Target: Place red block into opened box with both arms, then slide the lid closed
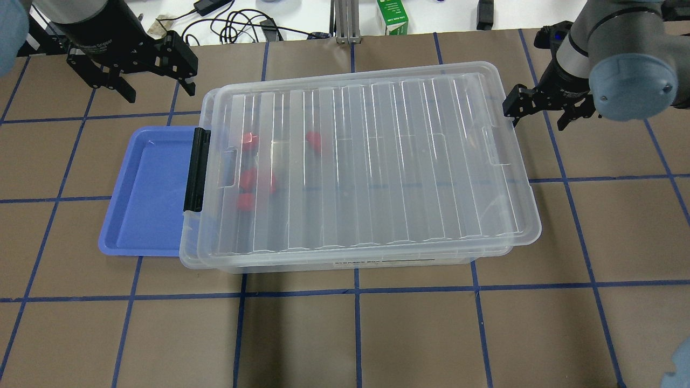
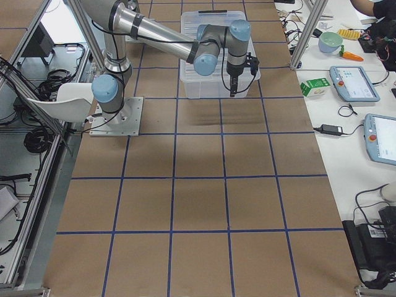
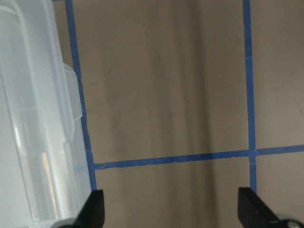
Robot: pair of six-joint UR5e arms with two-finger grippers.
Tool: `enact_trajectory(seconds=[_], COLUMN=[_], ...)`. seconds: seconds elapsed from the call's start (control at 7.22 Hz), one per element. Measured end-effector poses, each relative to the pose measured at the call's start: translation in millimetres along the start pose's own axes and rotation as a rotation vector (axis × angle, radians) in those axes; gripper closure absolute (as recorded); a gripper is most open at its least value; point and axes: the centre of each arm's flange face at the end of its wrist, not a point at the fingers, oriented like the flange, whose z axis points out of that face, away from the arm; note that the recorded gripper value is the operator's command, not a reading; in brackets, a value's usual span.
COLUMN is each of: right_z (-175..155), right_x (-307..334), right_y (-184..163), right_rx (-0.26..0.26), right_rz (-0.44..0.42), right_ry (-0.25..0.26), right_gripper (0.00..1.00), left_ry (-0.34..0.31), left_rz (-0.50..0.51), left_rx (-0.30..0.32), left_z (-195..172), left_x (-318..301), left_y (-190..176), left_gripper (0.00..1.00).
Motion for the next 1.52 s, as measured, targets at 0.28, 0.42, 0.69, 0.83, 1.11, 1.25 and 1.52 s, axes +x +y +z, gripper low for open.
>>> enact_trajectory(seconds=[0.28,0.42,0.69,0.83,1.11,1.25,1.52], right_z=[-61,-94,-141,-151,-154,-153,-154], right_x=[0,-3,-28,-57,-106,-113,-117], right_y=[2,16,60,74,90,92,91], right_rx=[0.051,0.050,0.022,0.017,0.010,0.008,0.010], right_rz=[0.008,0.011,-0.018,-0.065,-0.133,-0.143,-0.149], right_ry=[0.009,0.008,-0.006,-0.026,-0.059,-0.064,-0.063], right_gripper=[0.00,0.00,0.00,0.00,0.00,0.00,0.00], left_ry=[0.000,0.000,-0.001,-0.001,-0.002,-0.002,-0.003], left_rz=[0.000,0.000,0.001,0.001,0.002,0.002,0.002], left_rx=[-0.001,-0.001,0.000,0.000,0.001,0.002,0.002], left_z=[0,0,-1,-1,-2,-2,-2], left_x=[0,0,0,0,0,0,0], left_y=[0,0,0,1,1,1,1], left_gripper=[0.00,0.00,0.00,0.00,0.00,0.00,0.00])
